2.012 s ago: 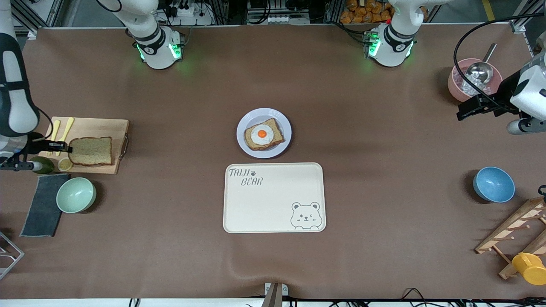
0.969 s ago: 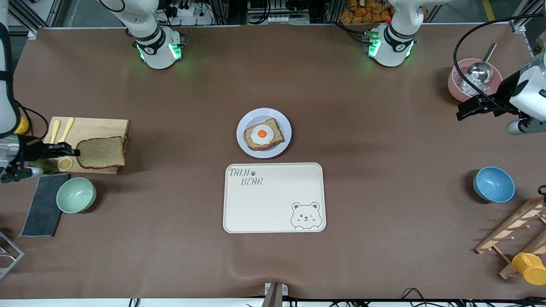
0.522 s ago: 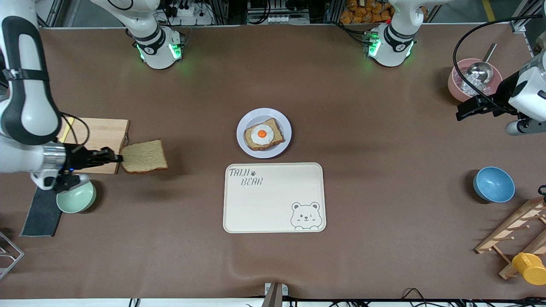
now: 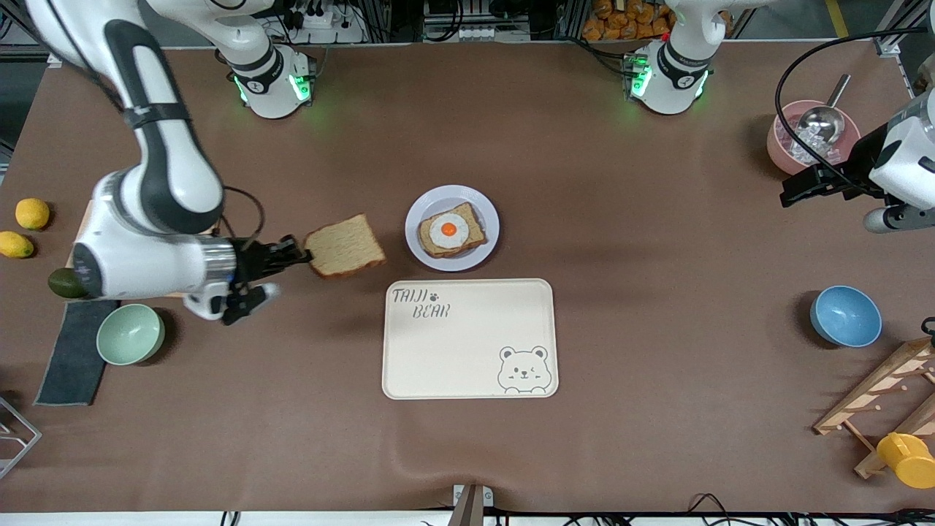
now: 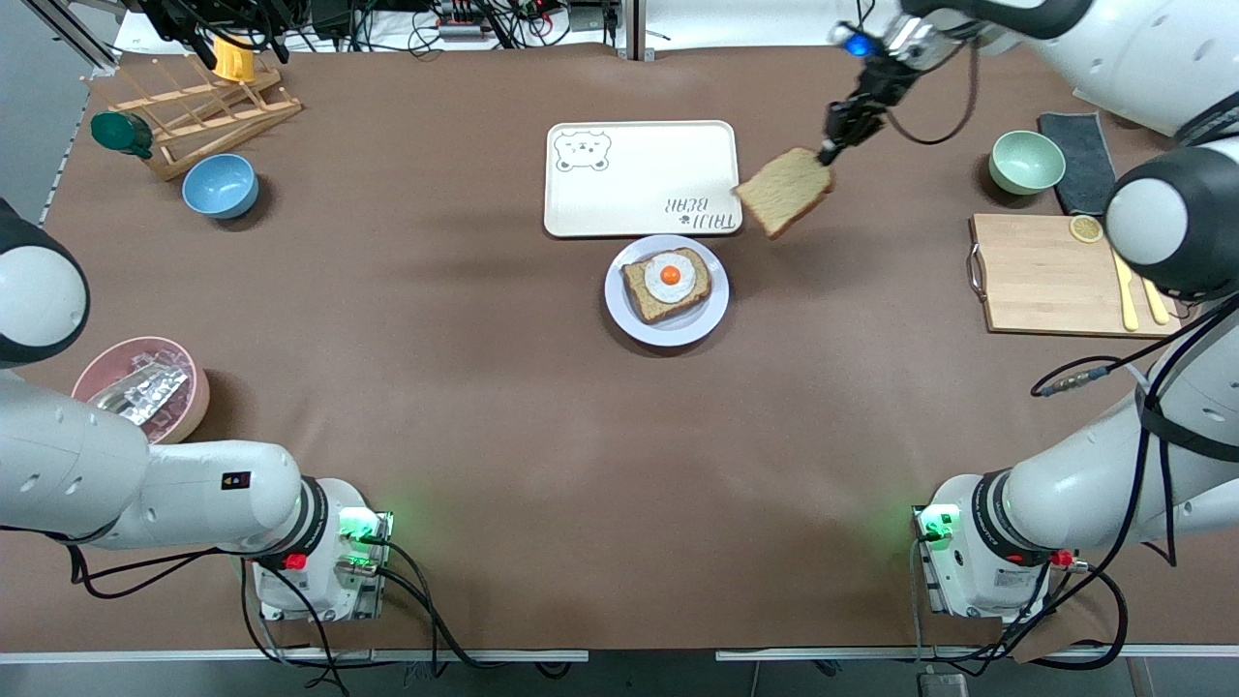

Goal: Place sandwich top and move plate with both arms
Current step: 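Carry the bread slice with the right gripper over the egg toast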

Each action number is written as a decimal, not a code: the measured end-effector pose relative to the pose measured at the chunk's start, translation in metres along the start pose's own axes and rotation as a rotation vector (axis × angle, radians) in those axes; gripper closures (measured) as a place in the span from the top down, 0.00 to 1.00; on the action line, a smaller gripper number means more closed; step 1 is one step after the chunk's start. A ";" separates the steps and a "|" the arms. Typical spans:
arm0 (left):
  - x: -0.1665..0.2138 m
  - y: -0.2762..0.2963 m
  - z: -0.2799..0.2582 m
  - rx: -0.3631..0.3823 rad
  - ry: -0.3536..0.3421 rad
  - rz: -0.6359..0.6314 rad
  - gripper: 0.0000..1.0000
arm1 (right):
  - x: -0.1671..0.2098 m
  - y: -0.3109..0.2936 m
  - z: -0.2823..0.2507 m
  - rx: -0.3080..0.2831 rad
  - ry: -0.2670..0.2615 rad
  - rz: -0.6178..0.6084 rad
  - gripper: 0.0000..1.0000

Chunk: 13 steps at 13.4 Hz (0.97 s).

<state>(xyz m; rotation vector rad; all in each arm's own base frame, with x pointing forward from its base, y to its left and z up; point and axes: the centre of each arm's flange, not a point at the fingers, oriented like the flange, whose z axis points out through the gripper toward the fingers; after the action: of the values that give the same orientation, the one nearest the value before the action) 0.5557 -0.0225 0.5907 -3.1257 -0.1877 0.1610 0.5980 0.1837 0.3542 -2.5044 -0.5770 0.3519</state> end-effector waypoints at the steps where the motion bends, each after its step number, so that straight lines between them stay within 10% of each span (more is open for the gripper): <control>1: 0.000 0.000 0.001 0.000 -0.002 0.000 1.00 | 0.008 -0.024 0.016 -0.011 -0.005 -0.038 0.06; 6: 0.002 0.000 0.009 0.002 -0.017 0.000 1.00 | 0.026 -0.109 0.084 0.014 -0.032 -0.145 0.05; 13: 0.004 0.001 0.018 0.005 -0.037 0.001 1.00 | 0.025 -0.089 0.152 0.141 0.028 0.002 0.05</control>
<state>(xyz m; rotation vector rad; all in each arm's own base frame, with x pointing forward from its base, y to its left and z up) 0.5578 -0.0230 0.5722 -3.1200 -0.1851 0.2187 0.5364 0.3315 0.2761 -2.3709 -0.5205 0.3458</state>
